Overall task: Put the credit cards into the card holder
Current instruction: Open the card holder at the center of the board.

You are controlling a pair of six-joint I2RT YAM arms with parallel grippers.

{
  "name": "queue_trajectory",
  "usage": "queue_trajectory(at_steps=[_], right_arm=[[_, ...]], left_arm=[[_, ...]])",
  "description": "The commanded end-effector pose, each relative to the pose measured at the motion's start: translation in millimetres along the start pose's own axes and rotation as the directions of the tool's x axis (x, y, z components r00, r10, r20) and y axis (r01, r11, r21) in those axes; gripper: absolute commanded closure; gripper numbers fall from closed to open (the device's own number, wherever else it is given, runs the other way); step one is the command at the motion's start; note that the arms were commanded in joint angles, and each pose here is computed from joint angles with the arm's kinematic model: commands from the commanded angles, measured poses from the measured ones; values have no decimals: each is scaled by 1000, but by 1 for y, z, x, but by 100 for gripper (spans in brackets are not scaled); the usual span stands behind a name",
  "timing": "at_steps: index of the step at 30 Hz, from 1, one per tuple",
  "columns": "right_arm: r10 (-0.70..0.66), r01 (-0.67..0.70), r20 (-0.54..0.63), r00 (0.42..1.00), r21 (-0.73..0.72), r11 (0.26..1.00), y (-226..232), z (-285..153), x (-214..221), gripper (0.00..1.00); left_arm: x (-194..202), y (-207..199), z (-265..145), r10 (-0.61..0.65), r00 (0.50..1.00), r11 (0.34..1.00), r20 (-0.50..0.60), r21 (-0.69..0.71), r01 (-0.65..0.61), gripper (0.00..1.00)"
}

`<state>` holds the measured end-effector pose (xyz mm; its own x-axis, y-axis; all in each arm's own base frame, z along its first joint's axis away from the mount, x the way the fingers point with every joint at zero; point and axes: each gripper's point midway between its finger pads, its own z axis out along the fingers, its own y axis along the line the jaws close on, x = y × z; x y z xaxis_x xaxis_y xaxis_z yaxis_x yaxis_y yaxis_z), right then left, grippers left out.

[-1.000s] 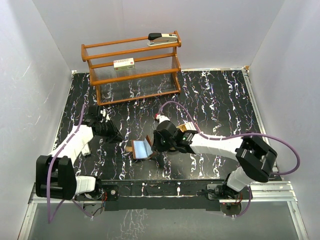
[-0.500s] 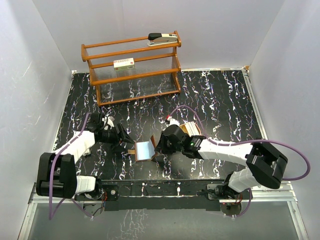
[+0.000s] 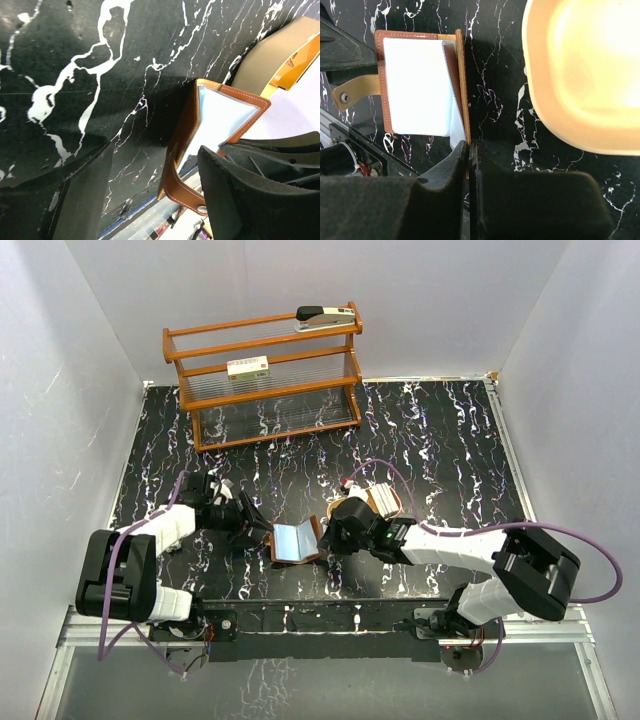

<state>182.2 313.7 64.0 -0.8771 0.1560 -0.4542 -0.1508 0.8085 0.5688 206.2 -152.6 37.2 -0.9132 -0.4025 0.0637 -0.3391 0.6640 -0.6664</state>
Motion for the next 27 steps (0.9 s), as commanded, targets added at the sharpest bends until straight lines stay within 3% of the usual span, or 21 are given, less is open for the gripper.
queue_trajectory(at_steps=[1, 13, 23, 27], right_arm=[[15, -12, 69, 997, -39, 999, 10, -9, -14, 100], [21, -17, 67, 998, -63, 998, 13, -8, -12, 100], [16, -13, 38, 999, -71, 997, 12, -4, -5, 99], [-5, 8, 52, 999, -56, 998, 15, -11, -13, 87]], left_arm=[[5, -15, 3, 3, 1000, 995, -15, 98, -2, 34], [13, -30, 16, 9, 997, 972, -83, 233, 11, 48], [12, -40, 13, 27, 996, 964, -83, 267, -4, 85], [13, -38, 12, 44, 995, 968, -90, 249, -20, 97]])
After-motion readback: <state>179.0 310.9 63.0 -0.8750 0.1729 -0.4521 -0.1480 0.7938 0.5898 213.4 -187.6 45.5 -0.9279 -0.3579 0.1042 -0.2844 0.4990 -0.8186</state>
